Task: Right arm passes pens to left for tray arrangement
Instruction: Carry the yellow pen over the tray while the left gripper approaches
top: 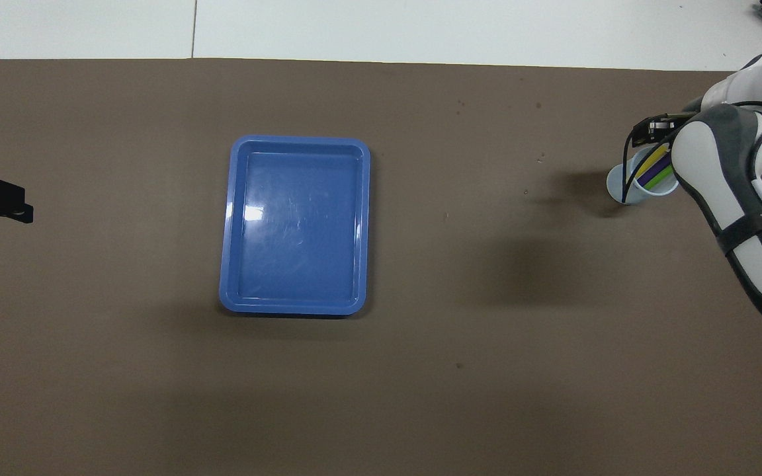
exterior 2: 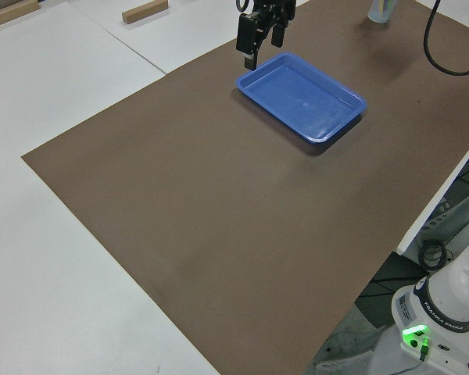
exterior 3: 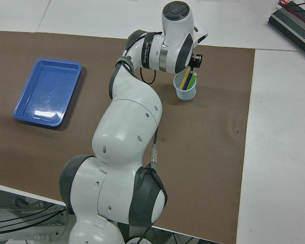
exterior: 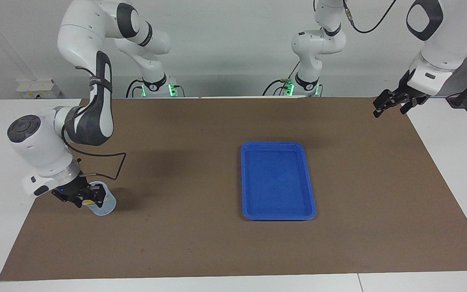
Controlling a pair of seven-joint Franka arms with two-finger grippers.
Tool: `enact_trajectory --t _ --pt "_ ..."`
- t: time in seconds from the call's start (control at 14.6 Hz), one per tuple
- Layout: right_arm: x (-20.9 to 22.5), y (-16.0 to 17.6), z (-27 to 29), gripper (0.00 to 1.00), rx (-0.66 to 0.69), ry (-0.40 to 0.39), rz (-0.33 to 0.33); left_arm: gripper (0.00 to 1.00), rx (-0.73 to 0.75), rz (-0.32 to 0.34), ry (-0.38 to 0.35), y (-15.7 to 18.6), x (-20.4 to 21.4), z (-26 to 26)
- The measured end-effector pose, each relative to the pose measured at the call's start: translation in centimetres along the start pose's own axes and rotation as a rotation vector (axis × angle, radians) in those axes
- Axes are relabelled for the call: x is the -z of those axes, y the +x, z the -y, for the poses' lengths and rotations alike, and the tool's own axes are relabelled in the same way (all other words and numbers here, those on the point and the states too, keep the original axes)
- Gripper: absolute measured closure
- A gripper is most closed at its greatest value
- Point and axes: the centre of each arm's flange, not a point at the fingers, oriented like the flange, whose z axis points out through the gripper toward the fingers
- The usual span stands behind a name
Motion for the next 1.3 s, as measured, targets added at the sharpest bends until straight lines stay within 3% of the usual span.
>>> enact_trajectory --t 0.55,0.89,1.03,1.3 --pt "-0.5 -0.5 0.1 0.44 0.000 0.003 0.026 0.00 0.006 -0.002 0.000 0.0 0.0 0.3" --pt "-1.0 -0.3 -0.3 0.50 -0.005 -0.003 -0.025 0.00 0.009 -0.002 -0.001 0.0 -0.2 0.5" --pt "-0.8 -0.4 -0.6 0.70 -0.010 -0.005 -0.034 0.00 0.009 -0.002 -0.001 0.0 -0.2 0.5" --pt "-0.8 -0.6 -0.7 0.77 -0.011 -0.004 -0.029 0.00 0.010 -0.001 -0.001 0.0 -0.3 0.5"
